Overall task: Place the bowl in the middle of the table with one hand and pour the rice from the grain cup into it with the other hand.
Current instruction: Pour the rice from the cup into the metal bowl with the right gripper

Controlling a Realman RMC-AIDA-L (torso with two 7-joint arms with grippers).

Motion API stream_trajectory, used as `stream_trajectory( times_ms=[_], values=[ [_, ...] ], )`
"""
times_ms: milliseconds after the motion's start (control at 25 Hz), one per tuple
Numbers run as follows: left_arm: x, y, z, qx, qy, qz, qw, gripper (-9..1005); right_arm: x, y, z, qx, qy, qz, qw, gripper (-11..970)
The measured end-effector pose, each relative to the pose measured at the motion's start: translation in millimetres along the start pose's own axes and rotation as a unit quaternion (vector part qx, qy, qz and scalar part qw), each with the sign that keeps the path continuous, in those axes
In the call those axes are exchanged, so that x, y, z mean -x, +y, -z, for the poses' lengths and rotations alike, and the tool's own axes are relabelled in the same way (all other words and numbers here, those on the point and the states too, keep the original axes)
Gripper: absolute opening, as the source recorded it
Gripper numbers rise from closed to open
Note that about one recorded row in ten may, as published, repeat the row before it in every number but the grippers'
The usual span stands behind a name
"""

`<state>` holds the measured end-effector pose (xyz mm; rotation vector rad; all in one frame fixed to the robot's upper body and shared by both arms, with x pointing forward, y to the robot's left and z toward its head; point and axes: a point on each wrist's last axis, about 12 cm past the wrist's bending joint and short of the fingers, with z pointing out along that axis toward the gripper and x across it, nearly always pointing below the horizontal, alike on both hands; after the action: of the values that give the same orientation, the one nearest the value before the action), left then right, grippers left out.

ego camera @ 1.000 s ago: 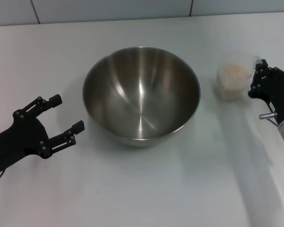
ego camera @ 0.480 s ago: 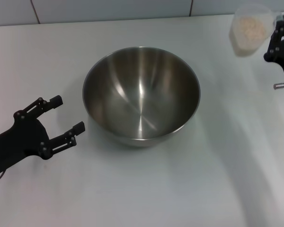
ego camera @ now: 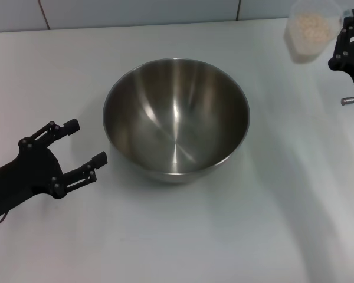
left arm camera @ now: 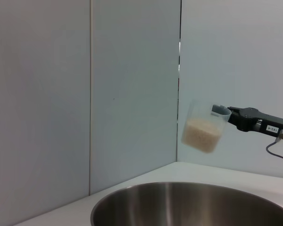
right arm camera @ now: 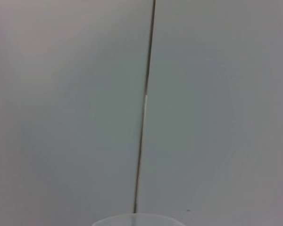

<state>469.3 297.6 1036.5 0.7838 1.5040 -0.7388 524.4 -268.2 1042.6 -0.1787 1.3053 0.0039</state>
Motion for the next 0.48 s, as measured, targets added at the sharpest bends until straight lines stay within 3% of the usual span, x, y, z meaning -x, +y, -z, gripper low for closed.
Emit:
stream_trajectory(
  times_ms=[120, 240, 280, 480],
  values=[
    [0, -0.3, 0, 0.001, 0.000, 0.001, 1.000, 859, 1, 1.0, -3, 0.035, -0.005, -0.017, 0.999, 7],
    [-1, -0.9, 1, 0.001, 0.000, 0.002, 1.000, 859, 6, 6.2, -10, 0.120, -0.013, -0.050, 0.991, 7],
    [-1, -1.0, 1, 0.001, 0.000, 0.003, 1.000, 859, 6, 6.2, -10, 0.120, -0.013, -0.050, 0.991, 7],
    [-2, -2.8, 3, 0.001, 0.000, 0.005, 1.000, 860, 12, 14.8, -23, 0.227, -0.004, -0.078, 0.971, 7]
  ],
)
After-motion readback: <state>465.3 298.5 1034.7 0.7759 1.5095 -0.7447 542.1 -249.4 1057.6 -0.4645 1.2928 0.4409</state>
